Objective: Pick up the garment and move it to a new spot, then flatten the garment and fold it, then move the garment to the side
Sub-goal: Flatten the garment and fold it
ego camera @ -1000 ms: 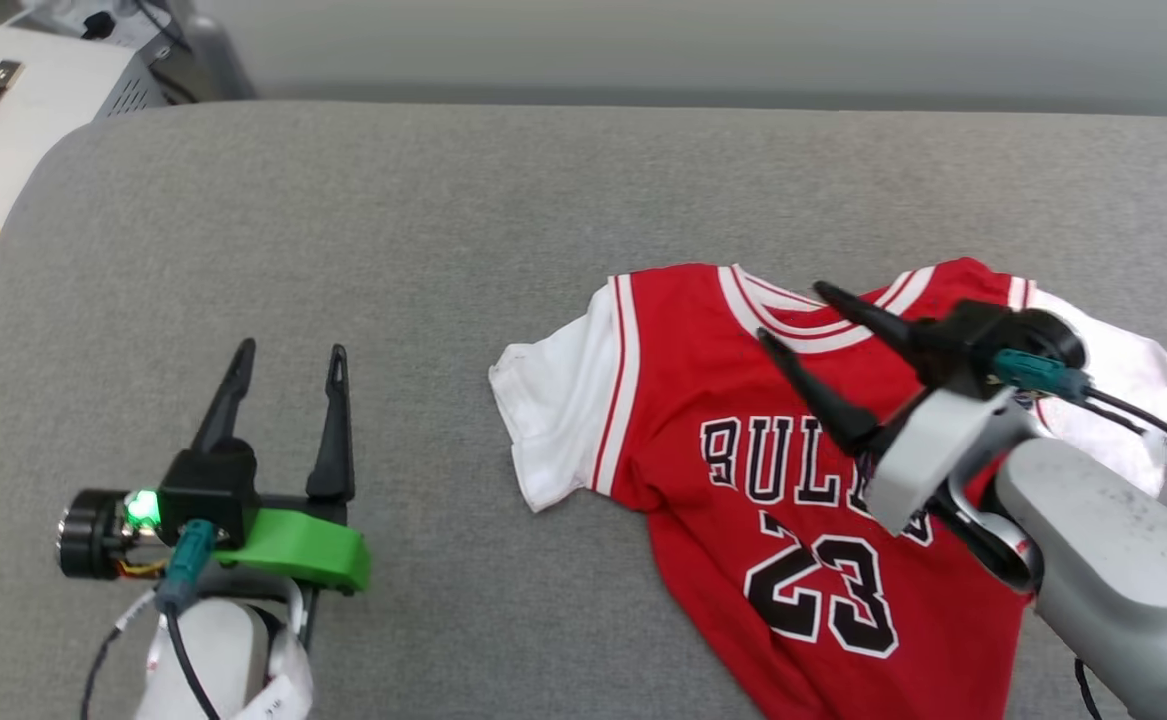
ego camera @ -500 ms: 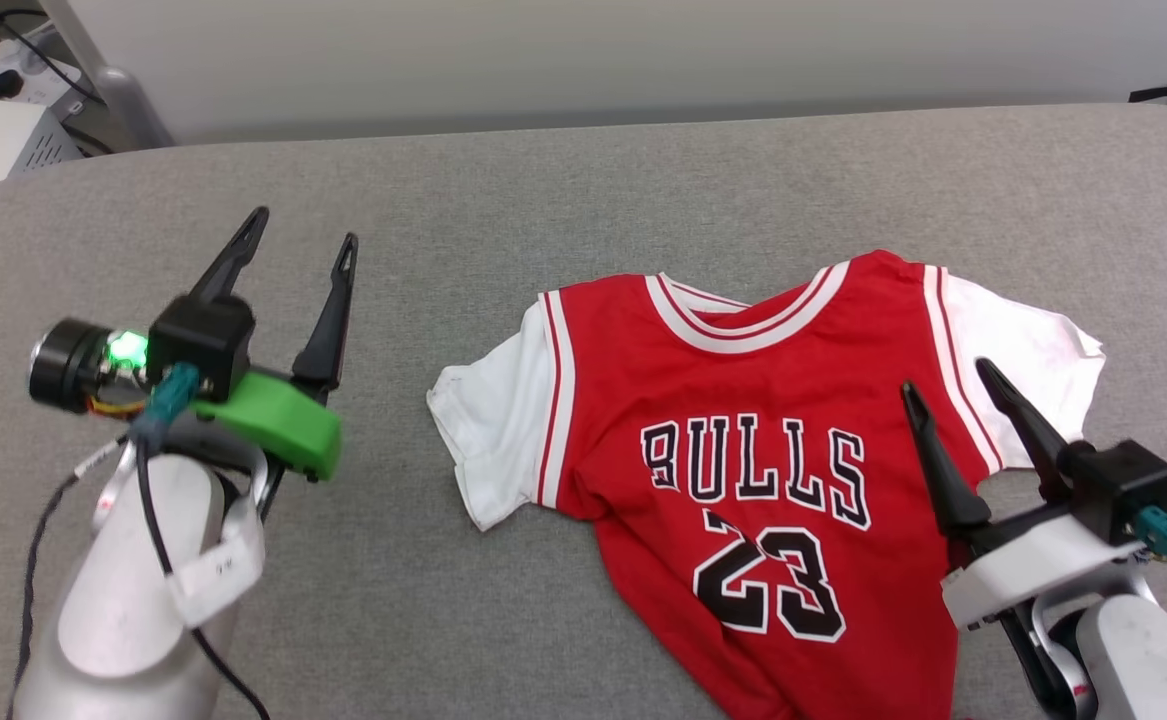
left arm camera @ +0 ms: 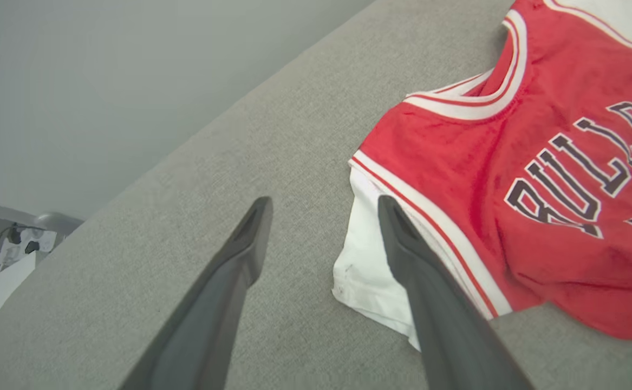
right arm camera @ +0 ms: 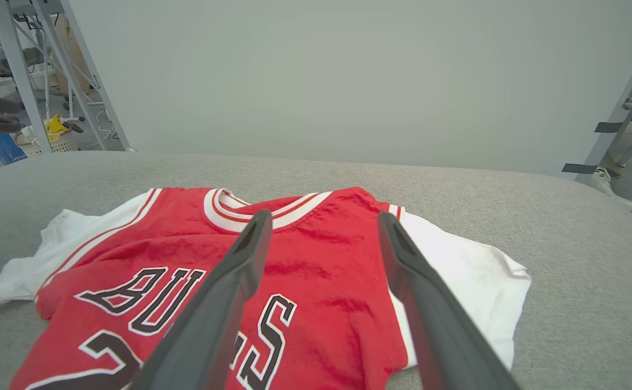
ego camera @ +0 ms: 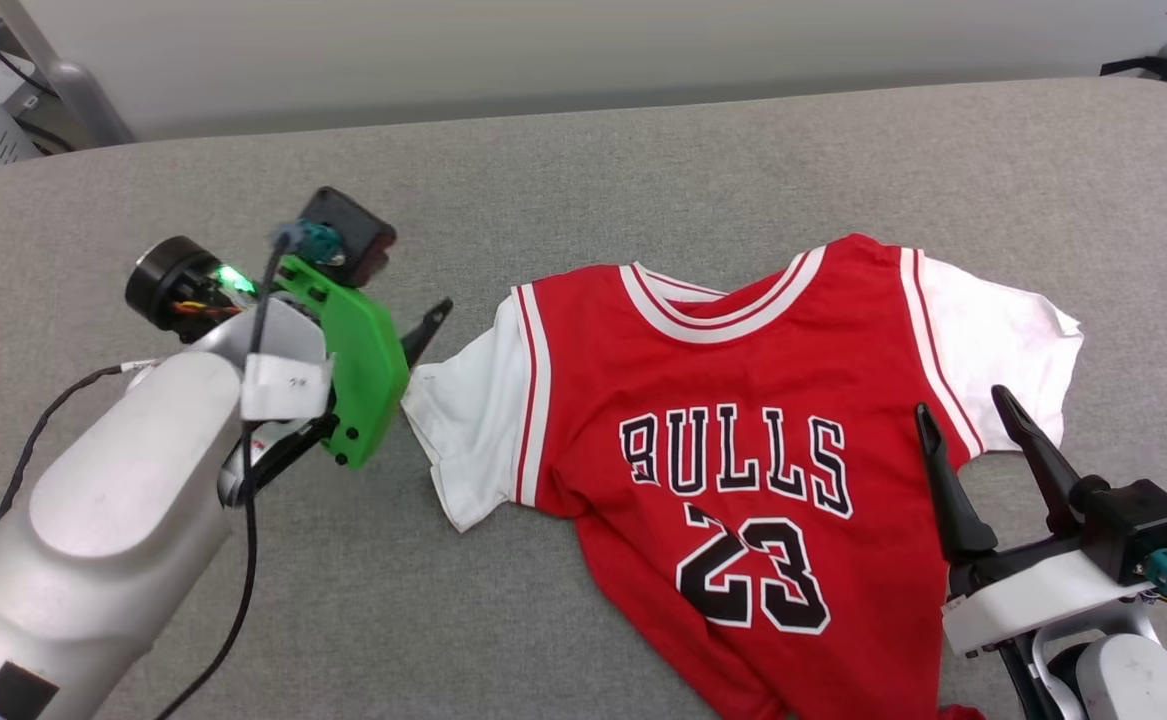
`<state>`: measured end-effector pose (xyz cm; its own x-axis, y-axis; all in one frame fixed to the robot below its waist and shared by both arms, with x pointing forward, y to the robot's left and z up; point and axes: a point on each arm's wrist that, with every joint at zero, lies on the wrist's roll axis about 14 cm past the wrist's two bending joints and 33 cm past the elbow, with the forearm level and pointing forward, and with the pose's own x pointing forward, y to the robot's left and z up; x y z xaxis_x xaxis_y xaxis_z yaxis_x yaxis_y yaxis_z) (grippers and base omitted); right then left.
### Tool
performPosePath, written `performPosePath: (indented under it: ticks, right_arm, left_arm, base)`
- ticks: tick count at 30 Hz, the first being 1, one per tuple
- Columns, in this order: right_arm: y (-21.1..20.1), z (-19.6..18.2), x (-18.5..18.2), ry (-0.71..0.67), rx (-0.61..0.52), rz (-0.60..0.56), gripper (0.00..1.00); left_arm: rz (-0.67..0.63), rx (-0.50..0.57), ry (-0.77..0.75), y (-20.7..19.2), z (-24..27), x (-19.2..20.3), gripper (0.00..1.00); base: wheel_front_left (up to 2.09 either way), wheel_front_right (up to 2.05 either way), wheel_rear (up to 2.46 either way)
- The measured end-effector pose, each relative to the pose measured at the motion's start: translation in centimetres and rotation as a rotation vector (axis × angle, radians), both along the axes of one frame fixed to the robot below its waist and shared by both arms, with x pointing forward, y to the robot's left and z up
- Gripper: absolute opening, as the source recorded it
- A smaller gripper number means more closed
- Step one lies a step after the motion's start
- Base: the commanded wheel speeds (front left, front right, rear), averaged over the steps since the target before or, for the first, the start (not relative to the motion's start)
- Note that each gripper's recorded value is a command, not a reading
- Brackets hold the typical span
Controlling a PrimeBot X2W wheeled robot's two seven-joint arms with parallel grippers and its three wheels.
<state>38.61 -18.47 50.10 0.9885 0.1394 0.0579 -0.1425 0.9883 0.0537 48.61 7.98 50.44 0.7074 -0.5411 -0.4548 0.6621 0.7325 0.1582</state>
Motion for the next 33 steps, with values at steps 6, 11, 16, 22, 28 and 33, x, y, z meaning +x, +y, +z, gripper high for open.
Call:
performPosePath:
  ticks: [6, 11, 16, 22, 28, 33]
  right_arm:
    - [0.1, -0.5, 0.2, 0.014, -0.008, 0.000, 1.00]
    - [-0.1, -0.7, 1.0, 0.015, -0.008, -0.012, 1.00]
    - [0.1, -0.9, 1.5, 0.020, -0.001, -0.012, 1.00]
    - [-0.3, -1.5, 1.8, 0.037, -0.002, -0.025, 1.00]
    - [-0.9, -1.8, 1.9, 0.044, -0.005, -0.044, 1.00]
    - [-2.4, -0.3, 2.4, -0.002, -0.029, -0.074, 1.00]
  left_arm:
    - [-0.037, 0.134, 0.246, 0.1, -4.2, -1.4, 1.00]
    - [-0.038, 0.218, 0.406, 0.6, -8.1, -1.6, 1.00]
    - [-0.021, 0.268, 0.499, 1.3, -11.3, -1.7, 1.00]
    - [-0.012, 0.253, 0.576, 1.1, -13.5, -1.9, 1.00]
    - [-0.020, 0.223, 0.537, 0.7, -13.7, -1.2, 0.00]
    - [-0.030, 0.145, 0.426, 0.3, -12.0, -0.4, 0.00]
  base:
    - [0.00, 0.00, 0.00]
    - [0.00, 0.00, 0.00]
    - [0.00, 0.00, 0.00]
    - [0.00, 0.00, 0.00]
    - [0.00, 0.00, 0.00]
    - [0.00, 0.00, 0.00]
